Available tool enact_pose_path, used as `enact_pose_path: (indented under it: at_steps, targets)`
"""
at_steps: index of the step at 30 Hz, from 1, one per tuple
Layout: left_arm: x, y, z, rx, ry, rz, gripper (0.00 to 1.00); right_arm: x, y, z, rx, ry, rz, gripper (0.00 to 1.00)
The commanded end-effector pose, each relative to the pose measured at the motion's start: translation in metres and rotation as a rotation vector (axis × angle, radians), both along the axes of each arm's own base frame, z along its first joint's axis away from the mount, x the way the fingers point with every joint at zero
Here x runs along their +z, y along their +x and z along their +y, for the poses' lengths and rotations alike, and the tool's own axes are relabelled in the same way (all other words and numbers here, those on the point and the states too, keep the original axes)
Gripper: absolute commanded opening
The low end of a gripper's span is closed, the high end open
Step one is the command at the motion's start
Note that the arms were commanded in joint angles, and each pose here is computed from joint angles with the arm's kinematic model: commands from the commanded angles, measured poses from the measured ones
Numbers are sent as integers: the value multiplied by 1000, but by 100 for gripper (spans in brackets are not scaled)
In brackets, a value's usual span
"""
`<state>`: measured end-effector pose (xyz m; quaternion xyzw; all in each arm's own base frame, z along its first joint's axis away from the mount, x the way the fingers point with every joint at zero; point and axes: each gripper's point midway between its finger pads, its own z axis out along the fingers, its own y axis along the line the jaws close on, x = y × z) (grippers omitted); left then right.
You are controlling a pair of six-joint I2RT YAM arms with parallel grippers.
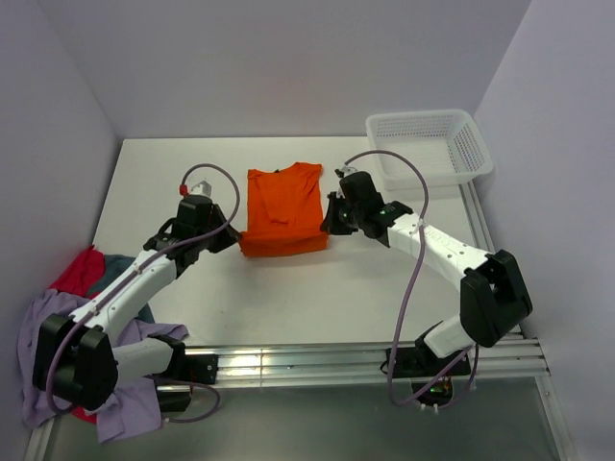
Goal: Roll the t-shirts
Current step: Roll the tshirt
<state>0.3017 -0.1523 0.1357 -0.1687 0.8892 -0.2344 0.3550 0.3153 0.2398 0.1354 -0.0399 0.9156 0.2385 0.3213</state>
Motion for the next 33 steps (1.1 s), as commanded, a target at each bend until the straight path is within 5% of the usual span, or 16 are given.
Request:
enact_pose_path:
  at_steps: [1,33]
  targets:
    - [17,17,-7,-45,-20,-55,0,17,13,1,13,15,-29,0]
    - [-11,157,-13,13,-21,-22,1,-11,135,-16,-162,4,29,0]
